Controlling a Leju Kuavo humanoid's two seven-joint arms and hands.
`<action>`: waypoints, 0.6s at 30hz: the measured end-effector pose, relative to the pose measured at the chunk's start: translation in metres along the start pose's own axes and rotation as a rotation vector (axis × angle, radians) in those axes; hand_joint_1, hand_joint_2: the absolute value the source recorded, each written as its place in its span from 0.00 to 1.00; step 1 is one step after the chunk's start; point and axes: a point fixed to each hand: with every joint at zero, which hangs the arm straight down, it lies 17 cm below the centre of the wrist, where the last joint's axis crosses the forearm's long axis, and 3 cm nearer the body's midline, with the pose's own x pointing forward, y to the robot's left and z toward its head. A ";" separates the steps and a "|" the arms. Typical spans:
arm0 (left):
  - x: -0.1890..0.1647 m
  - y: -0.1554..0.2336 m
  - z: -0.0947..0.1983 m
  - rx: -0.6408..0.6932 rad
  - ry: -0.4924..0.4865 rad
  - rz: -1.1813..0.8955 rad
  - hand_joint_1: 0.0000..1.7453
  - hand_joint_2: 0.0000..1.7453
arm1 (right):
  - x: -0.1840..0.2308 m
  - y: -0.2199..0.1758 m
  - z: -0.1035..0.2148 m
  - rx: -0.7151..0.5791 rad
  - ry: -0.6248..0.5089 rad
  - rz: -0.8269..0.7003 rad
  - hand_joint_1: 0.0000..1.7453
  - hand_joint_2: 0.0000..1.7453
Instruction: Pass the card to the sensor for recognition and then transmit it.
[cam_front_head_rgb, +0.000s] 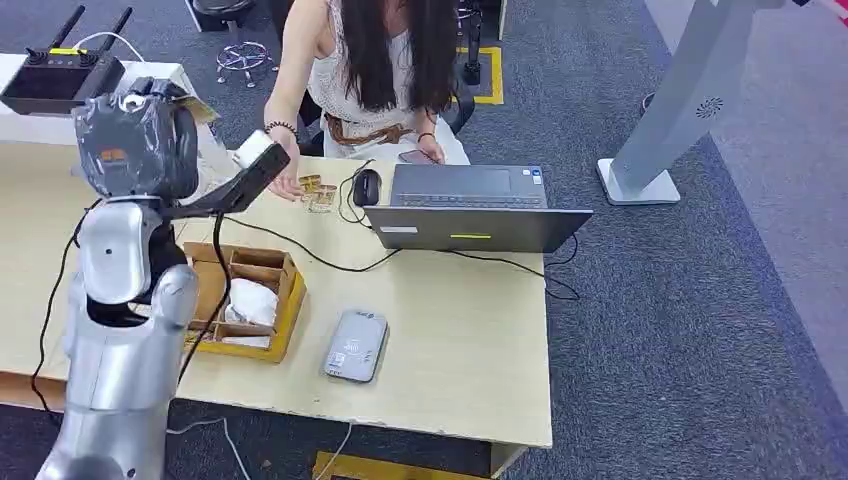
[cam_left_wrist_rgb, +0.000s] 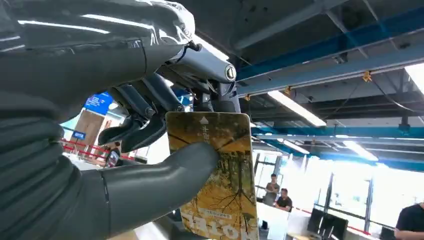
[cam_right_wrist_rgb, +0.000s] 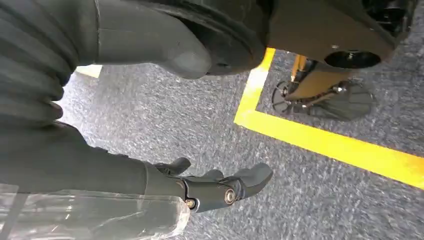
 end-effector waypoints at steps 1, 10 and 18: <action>-0.001 0.000 -0.008 -0.007 0.007 -0.006 1.00 1.00 | 0.000 0.000 0.000 0.001 0.001 0.003 0.00 1.00; 0.007 -0.013 -0.031 -0.071 0.005 -0.024 1.00 1.00 | 0.001 0.005 0.001 0.013 -0.006 0.011 0.00 1.00; 0.010 -0.020 -0.033 -0.085 -0.012 -0.025 0.00 1.00 | 0.001 0.005 0.001 0.013 -0.007 0.013 0.00 1.00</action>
